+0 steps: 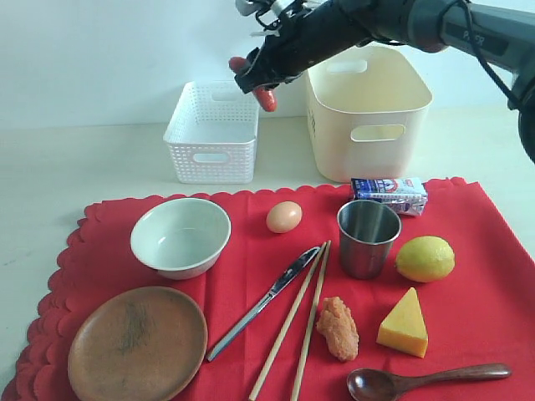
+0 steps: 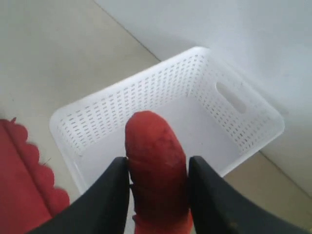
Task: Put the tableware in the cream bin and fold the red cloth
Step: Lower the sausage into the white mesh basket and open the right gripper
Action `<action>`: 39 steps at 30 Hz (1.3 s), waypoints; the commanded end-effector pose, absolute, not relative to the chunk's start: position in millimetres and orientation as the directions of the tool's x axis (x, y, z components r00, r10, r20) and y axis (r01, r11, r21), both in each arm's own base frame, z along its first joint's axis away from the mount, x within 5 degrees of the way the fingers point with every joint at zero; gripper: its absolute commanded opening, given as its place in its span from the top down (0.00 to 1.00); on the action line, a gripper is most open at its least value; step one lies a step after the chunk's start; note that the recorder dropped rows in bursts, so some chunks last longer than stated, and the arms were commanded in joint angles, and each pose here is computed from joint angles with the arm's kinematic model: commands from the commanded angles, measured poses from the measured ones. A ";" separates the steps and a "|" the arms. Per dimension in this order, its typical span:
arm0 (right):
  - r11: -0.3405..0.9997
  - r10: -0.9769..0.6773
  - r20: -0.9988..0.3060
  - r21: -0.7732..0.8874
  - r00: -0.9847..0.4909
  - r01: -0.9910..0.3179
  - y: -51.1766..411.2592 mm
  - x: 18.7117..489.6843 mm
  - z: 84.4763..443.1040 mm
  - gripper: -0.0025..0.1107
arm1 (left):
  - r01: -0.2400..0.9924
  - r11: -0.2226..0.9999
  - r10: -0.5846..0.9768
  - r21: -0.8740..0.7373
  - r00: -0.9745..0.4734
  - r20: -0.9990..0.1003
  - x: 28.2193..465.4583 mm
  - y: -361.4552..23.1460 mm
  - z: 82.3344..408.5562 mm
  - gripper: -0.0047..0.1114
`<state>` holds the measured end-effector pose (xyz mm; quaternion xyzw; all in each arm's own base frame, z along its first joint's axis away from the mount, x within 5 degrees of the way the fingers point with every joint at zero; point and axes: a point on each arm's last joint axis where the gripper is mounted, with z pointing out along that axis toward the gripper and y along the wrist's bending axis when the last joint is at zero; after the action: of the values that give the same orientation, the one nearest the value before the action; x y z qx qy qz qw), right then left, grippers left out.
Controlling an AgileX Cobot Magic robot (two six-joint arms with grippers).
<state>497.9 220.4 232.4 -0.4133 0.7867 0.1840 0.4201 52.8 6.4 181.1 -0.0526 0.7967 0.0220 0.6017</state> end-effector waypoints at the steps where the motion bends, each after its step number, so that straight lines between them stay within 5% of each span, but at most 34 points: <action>1: 0.552 -0.444 -0.874 -0.092 -0.199 -0.829 217.8 506.3 228.1 0.98 | -0.104 0.994 -0.056 -0.029 -0.258 -0.964 52.9 6.0 181.4 0.29; 25: 0.324 -0.367 -0.930 -0.153 0.025 -0.934 220.0 521.5 168.3 0.98 | -0.104 0.994 -0.056 -0.029 -0.258 -0.964 52.9 6.0 181.4 0.29; 34: 0.323 -0.344 -0.939 -0.122 0.003 -0.939 216.2 524.5 148.9 0.98 | -0.104 0.994 -0.056 -0.029 -0.258 -0.964 52.9 6.0 181.4 0.29; 39: 0.443 -0.339 -0.936 -0.073 -0.092 -0.893 210.3 534.2 139.4 0.93 | -0.104 0.994 -0.056 -0.029 -0.258 -0.964 52.9 6.0 181.4 0.29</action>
<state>527.9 216.8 139.8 -0.4770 0.6699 0.2820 0.4942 52.8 6.4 181.1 -0.0526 0.7967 0.0220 0.6017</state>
